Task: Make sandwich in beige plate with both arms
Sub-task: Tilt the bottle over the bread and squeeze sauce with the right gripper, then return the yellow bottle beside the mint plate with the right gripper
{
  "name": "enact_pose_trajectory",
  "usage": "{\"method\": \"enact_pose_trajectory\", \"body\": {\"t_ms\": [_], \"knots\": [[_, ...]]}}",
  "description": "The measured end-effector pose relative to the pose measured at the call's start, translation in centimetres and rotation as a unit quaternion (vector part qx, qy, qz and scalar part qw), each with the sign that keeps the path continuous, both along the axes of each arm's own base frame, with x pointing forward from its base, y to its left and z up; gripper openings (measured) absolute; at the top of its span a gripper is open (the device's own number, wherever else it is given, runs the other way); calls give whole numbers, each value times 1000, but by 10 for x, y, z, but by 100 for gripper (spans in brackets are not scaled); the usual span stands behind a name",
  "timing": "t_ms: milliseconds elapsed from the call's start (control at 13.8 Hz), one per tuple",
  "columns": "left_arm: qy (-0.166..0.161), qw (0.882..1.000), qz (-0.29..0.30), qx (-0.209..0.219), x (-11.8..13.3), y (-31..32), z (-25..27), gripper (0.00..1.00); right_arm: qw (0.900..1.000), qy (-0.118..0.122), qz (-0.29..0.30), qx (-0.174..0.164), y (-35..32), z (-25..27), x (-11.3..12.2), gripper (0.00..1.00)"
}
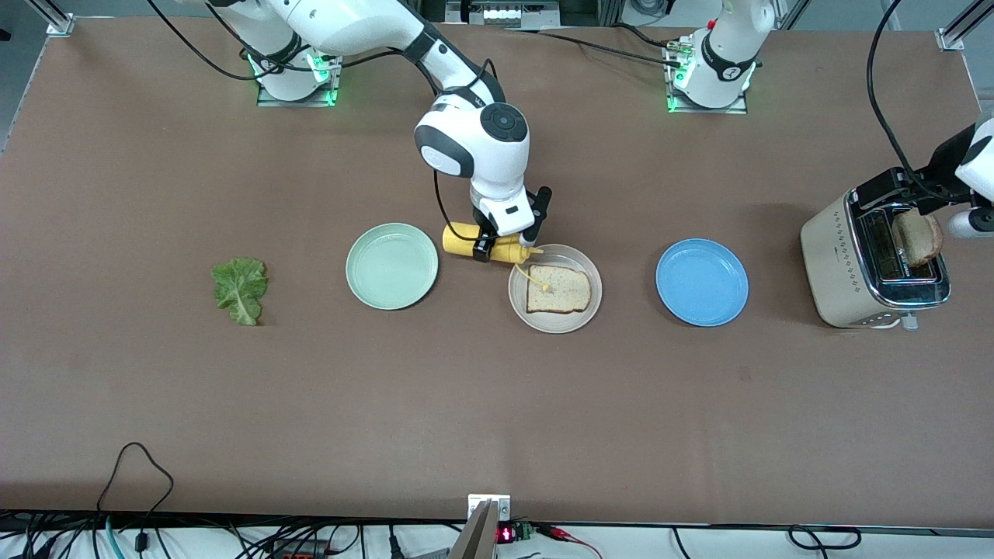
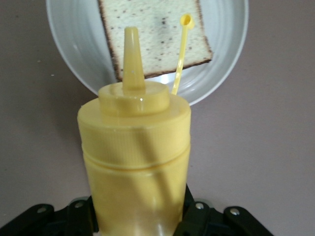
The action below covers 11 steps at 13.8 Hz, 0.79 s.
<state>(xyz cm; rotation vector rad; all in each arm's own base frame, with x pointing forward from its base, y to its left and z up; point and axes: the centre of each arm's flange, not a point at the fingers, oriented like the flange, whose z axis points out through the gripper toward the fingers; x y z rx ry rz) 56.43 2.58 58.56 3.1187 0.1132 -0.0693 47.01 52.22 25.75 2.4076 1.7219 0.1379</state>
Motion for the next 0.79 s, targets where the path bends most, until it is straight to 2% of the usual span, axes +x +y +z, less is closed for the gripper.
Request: {"method": "enact_pose_trajectory", "body": {"t_ms": [289,578,795], "knots": [[1,1000,2,0,0,2,0,100,1000,-13,-22,-1,-35,40,41,57],[1,1000,3,0,0,4,-1,100,998,33,-3,49,-133,115,94,57],[1,1000,3,0,0,4,-1,100,993,65,31,98,-227,146,110,57]]}}
